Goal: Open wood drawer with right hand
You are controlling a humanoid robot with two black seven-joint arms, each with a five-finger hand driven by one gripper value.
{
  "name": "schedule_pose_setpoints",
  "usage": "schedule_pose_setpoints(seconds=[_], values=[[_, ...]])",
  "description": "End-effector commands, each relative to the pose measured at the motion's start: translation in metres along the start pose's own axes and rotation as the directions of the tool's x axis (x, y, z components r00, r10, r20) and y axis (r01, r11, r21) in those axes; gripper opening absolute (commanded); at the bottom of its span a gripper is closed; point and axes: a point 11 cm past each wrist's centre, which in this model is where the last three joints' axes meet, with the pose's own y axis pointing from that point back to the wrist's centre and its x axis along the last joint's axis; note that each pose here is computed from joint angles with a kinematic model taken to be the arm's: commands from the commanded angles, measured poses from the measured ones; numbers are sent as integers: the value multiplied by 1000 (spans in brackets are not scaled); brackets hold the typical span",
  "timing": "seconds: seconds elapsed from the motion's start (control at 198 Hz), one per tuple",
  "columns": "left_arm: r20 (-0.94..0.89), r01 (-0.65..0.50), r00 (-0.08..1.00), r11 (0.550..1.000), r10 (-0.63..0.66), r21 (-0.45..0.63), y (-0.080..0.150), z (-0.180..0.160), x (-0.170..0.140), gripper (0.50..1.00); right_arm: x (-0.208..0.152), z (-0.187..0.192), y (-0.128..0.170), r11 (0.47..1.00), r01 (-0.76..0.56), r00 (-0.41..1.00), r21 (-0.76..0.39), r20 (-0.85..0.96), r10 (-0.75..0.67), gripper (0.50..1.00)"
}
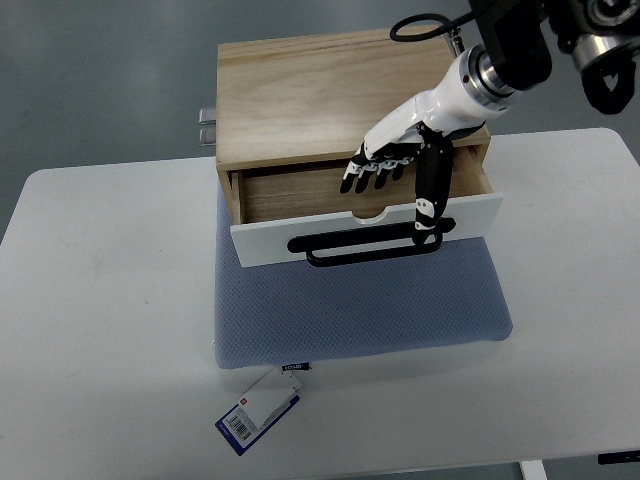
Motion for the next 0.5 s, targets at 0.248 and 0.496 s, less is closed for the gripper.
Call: schedule_pose_setpoints(seconds=[0.248, 0.496], values=[[0, 2, 1000, 1000, -2, 1, 0, 0, 0, 1000, 103, 137, 65, 797, -600, 628, 69, 658, 415, 942], [0, 2, 1000, 1000, -2, 1, 0, 0, 0, 1000, 59, 246, 25, 529, -849, 200, 15, 934, 295, 942]])
